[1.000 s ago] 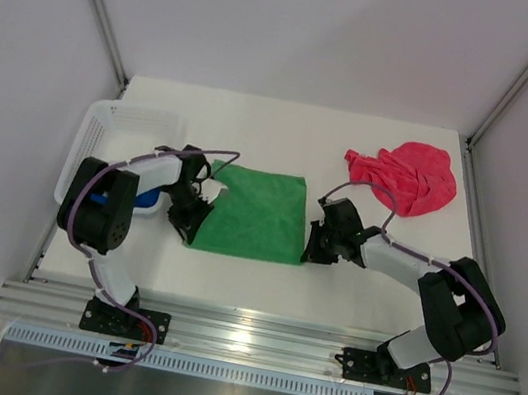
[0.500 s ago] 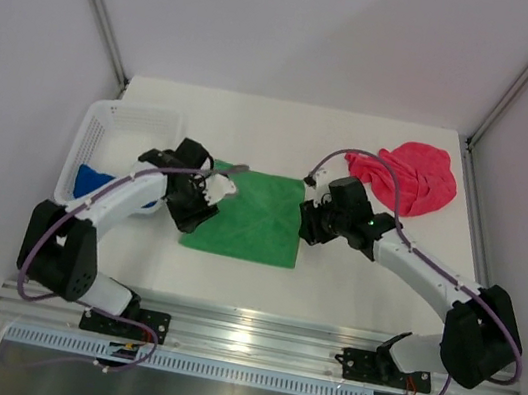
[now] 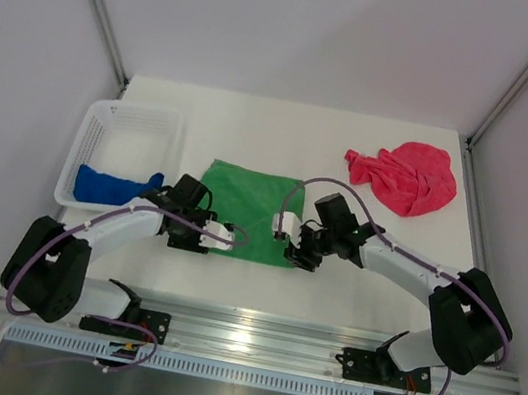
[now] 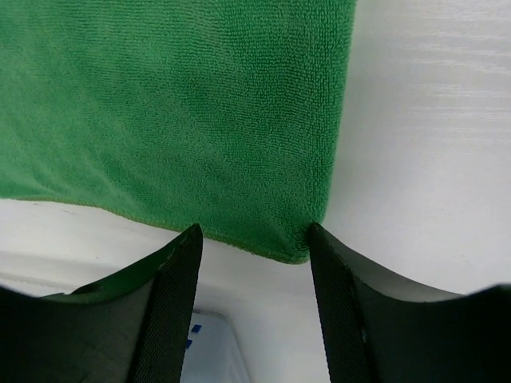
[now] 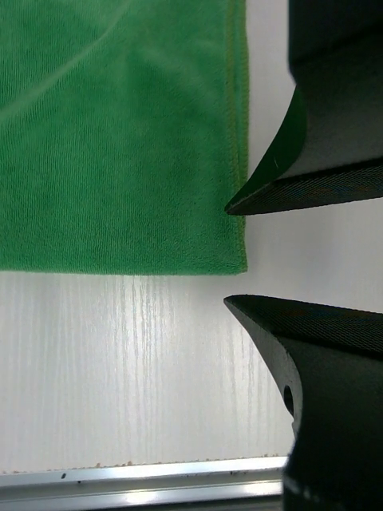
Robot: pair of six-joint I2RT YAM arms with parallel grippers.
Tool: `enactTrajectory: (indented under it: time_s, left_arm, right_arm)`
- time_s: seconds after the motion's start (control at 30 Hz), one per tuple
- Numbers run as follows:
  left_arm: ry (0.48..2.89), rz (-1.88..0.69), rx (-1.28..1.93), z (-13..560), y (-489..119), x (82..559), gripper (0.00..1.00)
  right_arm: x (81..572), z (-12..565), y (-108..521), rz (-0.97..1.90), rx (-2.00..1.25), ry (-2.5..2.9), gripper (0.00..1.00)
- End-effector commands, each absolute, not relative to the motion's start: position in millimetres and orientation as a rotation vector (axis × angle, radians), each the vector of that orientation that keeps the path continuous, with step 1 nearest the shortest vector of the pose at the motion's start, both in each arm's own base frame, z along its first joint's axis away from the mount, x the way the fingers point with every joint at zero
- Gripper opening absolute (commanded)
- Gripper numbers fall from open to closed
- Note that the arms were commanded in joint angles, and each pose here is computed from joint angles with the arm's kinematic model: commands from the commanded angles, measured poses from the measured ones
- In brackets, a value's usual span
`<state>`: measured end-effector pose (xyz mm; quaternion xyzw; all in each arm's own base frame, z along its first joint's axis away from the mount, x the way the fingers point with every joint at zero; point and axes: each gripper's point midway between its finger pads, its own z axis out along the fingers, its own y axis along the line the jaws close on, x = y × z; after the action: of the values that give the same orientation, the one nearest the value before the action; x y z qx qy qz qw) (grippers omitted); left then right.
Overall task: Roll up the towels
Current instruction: Roll the towel
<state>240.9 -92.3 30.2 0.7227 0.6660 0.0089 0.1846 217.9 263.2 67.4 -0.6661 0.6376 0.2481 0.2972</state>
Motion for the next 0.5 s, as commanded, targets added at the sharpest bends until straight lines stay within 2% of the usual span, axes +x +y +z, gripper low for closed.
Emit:
enactTrajectory:
  time_s: [0.0,0.17,0.33,0.47]
  left_arm:
    - [1.769,0.079,2.113,23,-96,254,0.59]
    - [1.843,0.069,2.159,13,-88,247,0.56]
    - [1.786,0.009,2.191,21,-91,234,0.56]
    - [1.840,-0.077,2.198,29,-91,218,0.58]
  right_arm:
    - [212,53,274,0.663,-1.882,1.578,0.47]
    - [217,40,272,0.594,-1.924,1.632,0.47]
    - [214,30,267,0.572,-1.982,1.647,0.46]
    - [217,24,267,0.538,-1.989,1.676,0.44]
